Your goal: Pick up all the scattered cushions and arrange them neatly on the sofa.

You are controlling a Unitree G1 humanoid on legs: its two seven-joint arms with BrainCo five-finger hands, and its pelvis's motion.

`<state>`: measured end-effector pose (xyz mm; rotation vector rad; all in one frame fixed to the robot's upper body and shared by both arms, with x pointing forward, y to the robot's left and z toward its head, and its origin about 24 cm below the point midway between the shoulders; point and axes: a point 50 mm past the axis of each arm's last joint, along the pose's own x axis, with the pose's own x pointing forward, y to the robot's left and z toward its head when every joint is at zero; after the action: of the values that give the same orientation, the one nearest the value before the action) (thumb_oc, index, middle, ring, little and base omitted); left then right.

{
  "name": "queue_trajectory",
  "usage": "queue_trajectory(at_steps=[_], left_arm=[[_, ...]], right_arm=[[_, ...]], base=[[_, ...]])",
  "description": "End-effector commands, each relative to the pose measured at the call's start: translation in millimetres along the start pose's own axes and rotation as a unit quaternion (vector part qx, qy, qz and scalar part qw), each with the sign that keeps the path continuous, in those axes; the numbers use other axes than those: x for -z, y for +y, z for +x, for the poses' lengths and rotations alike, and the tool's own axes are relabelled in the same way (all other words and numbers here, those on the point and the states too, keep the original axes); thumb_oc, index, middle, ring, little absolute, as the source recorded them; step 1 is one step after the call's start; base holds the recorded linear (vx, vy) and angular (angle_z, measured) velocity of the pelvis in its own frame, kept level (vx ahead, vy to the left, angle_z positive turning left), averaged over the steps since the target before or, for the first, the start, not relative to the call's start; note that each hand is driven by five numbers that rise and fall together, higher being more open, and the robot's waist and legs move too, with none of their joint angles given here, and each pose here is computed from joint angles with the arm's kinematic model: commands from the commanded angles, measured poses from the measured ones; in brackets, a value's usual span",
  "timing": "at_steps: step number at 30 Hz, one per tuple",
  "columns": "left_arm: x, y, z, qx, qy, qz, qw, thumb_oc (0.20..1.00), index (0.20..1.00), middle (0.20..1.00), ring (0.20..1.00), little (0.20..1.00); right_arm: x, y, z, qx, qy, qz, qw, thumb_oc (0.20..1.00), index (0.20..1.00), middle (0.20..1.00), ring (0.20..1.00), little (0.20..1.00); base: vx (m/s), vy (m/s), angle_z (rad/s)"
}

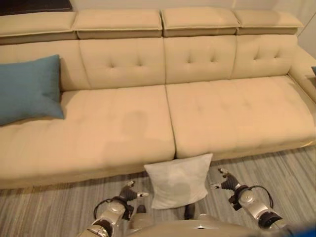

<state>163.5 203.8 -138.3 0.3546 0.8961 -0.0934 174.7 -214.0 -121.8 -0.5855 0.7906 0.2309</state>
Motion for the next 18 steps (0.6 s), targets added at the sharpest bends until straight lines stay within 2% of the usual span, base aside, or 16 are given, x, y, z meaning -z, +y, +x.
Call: queue_trajectory(at_steps=[1, 5, 6, 10, 11, 14, 18], left_arm=[[-19, 14, 4, -0.033, -0.038, -0.016, 0.999, 1.000, 1.000, 1.000, 1.000, 1.000], [-44, 14, 6, -0.055, -0.086, -0.021, 0.995, 1.000, 1.000, 1.000, 1.000, 1.000], [-73, 23, 7, -0.090, -0.136, -0.019, 0.987, 1.000, 1.000, 1.000, 1.000, 1.000], [-130, 46, -1, -0.170, -0.239, -0.063, 0.954, 1.000, 1.000, 1.000, 1.000, 1.000], [-130, 46, -1, -0.170, -0.239, -0.063, 0.954, 1.000, 1.000, 1.000, 1.000, 1.000], [-163, 71, -5, -0.213, -0.274, -0.096, 0.933, 1.000, 1.000, 1.000, 1.000, 1.000], [-188, 93, -12, -0.254, -0.299, -0.114, 0.913, 1.000, 1.000, 1.000, 1.000, 1.000]], right_arm=[[-3, -1, 1, 0.014, -0.010, 0.008, 1.000, 1.000, 1.000, 1.000, 1.000, 1.000], [-12, -14, 5, 0.055, -0.020, 0.018, 0.998, 1.000, 1.000, 1.000, 1.000, 1.000], [-31, -29, 10, 0.091, -0.050, 0.025, 0.994, 1.000, 1.000, 1.000, 1.000, 1.000], [-68, -64, 16, 0.180, -0.097, 0.057, 0.977, 1.000, 1.000, 1.000, 1.000, 1.000], [-69, -64, 16, 0.180, -0.097, 0.057, 0.977, 1.000, 1.000, 1.000, 1.000, 1.000], [-112, -96, 16, 0.235, -0.157, 0.068, 0.957, 1.000, 1.000, 1.000, 1.000, 1.000], [-146, -126, 9, 0.284, -0.204, 0.080, 0.933, 1.000, 1.000, 1.000, 1.000, 1.000]], base=[[-0.04, -0.009, 0.38], [-0.17, 0.015, -0.13], [-0.37, 0.055, -0.38], [-0.29, 0.051, -0.28], [-0.20, -0.015, -0.20], [-0.15, -0.022, -0.10], [-0.09, -0.024, -0.10]])
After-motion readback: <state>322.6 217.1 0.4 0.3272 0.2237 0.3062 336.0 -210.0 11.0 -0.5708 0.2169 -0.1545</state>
